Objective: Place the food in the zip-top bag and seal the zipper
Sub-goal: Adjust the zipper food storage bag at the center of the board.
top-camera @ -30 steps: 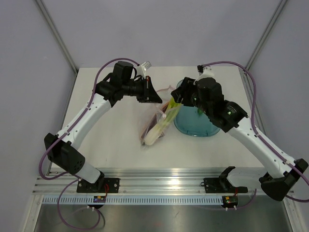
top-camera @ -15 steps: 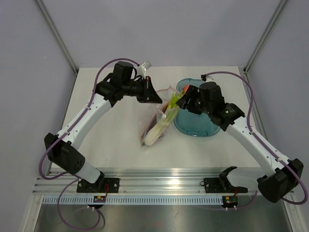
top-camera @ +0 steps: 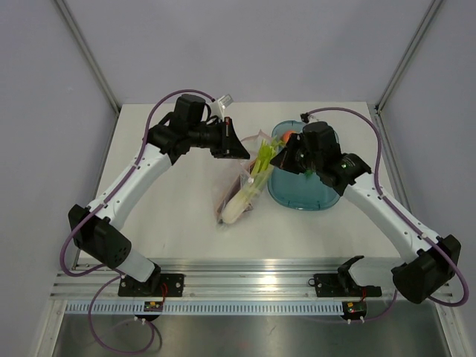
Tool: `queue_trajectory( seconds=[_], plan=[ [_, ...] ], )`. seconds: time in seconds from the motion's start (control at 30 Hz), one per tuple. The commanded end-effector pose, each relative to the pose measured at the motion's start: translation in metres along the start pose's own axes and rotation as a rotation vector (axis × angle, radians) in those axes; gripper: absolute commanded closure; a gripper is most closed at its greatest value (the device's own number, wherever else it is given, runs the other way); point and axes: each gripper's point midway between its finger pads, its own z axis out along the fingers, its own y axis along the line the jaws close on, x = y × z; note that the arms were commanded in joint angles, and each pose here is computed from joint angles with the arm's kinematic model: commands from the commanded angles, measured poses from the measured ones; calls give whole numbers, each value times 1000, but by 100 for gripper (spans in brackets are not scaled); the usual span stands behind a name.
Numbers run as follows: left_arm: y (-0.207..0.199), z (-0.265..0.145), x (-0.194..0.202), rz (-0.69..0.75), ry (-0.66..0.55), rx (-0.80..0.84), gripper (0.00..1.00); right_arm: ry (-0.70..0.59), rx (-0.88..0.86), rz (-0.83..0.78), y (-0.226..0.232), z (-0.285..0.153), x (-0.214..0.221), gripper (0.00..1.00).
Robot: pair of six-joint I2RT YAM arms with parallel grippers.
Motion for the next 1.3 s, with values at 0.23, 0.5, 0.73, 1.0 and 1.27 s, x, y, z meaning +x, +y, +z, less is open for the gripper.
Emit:
queue_trajectory(
  seconds=[0.23,0.5,0.73,1.0,1.27],
  plan=[
    [-25,-66,-100,114,-246,75,100,-210,-306,-189,125,-28,-109,100],
    [54,-61,-45,30,-201,-96,88,64,-346,-199,116,54,-10,100],
    [96,-74,-32,-10,-207,-284,44,137,-313,-174,101,86,19,100],
    [76,-109,-59,63,-373,-371,57,56,-305,-169,109,75,-2,100],
    [75,-97,-58,58,-337,-342,58,-12,-377,-174,136,49,-26,100]
  ],
)
